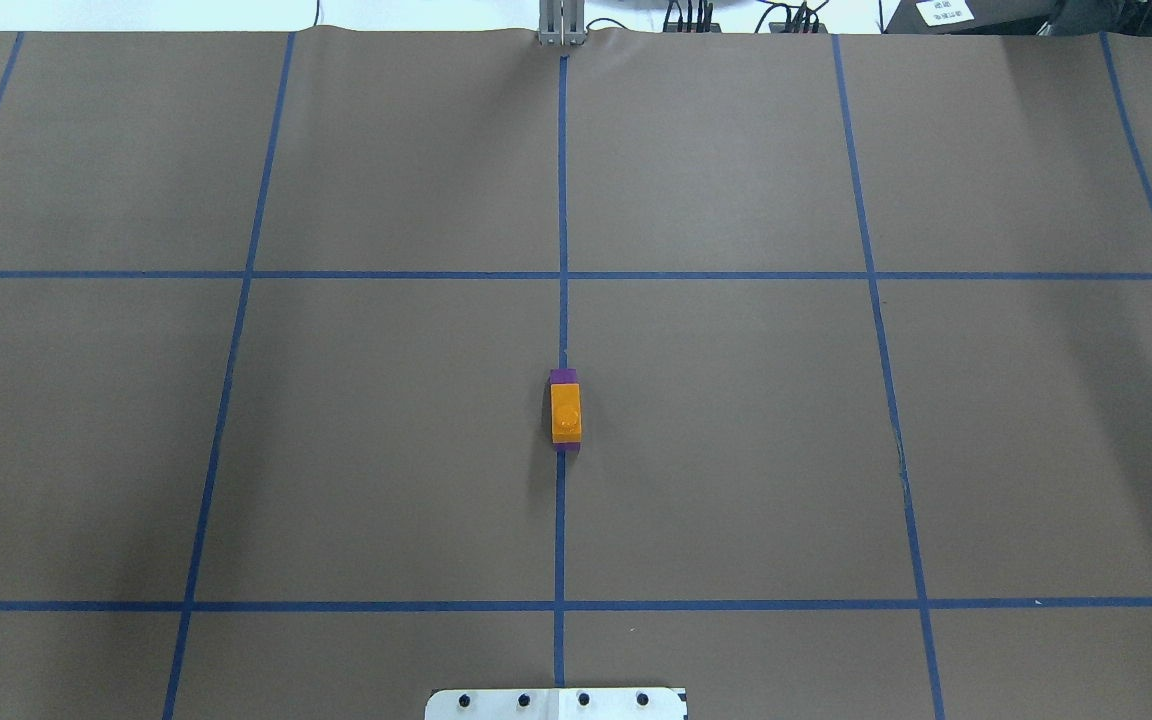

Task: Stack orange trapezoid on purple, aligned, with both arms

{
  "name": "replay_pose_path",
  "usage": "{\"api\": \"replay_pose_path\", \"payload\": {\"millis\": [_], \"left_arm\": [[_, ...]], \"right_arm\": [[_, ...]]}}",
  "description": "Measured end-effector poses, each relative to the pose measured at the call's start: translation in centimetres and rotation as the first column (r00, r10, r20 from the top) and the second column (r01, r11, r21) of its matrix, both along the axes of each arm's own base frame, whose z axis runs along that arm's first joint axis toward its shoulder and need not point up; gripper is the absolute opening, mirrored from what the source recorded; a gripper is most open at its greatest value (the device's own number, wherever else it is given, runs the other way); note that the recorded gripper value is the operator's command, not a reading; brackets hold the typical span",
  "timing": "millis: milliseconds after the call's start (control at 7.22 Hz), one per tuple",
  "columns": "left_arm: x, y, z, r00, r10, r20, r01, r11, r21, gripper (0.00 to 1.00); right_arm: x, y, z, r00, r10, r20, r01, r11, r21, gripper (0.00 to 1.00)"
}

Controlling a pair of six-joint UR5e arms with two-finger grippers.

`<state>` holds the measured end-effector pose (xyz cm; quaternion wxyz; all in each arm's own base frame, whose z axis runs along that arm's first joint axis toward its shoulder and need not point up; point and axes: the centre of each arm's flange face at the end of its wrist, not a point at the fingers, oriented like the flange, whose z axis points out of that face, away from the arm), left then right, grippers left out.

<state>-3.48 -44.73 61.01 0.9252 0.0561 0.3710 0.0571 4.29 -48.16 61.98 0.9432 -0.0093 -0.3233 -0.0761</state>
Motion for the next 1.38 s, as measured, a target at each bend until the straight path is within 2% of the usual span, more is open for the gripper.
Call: {"api": "replay_pose_path", "payload": {"millis": [1385], "left_arm": [[0.08,-0.08,0.42,1.000,0.002,0.001,-0.002,1.000,-0.008,1.00]], "right_arm": [[-0.01,-0.02,-0.15,1.000,0.000,0.001,0.000,1.000,0.004,1.00]]}}
